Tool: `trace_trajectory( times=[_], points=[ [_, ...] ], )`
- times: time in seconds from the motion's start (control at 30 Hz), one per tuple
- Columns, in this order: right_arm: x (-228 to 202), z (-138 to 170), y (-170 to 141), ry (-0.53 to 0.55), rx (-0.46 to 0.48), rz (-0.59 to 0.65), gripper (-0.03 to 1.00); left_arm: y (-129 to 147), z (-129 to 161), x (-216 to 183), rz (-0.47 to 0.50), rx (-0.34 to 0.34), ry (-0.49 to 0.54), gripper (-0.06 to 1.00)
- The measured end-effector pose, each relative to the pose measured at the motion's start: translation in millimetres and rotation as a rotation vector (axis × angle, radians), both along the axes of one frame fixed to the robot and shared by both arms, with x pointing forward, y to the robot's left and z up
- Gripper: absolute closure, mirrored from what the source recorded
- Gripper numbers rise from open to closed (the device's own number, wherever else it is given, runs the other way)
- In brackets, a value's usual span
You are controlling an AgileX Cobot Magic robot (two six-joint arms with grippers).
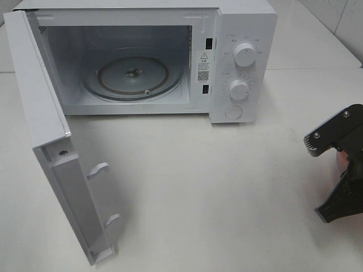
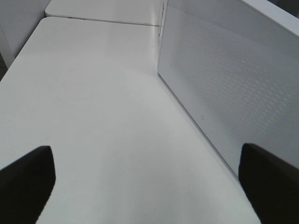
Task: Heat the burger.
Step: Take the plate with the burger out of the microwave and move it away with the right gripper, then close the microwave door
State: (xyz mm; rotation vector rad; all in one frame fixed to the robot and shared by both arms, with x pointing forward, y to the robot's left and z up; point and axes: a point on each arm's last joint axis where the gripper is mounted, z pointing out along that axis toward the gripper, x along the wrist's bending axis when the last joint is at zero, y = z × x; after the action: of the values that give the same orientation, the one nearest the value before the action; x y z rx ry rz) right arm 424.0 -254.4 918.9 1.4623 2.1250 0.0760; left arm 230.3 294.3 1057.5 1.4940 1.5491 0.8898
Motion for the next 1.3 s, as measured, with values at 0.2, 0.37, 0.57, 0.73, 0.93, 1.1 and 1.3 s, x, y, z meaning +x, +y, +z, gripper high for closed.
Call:
trace_trajectory(
  times=[0.2,0.37,0.57,0.73,0.93,1.1,1.3],
  points=[
    [12,-16,-11,-0.018,-0.031,-0.078,0.91,0,0,0,0.0,0.0,0.0,-0.04],
    [21,-24,-17,-0.067,-0.011,-0.14,0.91,0,0,0,0.0,0.0,0.0,-0.04],
    [27,-34,-20,-0.09,0.015,-0.19,0.91,0,0,0,0.0,0.0,0.0,-0.04],
    [27,-44,-21,-0.07,0.018,-0.225,0.91,0,0,0,0.0,0.0,0.0,-0.04],
    [27,-45,-22,-0.074,0.001,-0.228,0.85,0,0,0,0.0,0.0,0.0,-0.04],
    [28,-41,-22,-0.092,0.0,-0.227,0.56,0,0,0,0.0,0.0,0.0,-0.04],
    [25,-20,-17,-0.142,0.102,-0.208,0.31,0,0,0,0.0,0.0,0.0,-0.04]
  ],
)
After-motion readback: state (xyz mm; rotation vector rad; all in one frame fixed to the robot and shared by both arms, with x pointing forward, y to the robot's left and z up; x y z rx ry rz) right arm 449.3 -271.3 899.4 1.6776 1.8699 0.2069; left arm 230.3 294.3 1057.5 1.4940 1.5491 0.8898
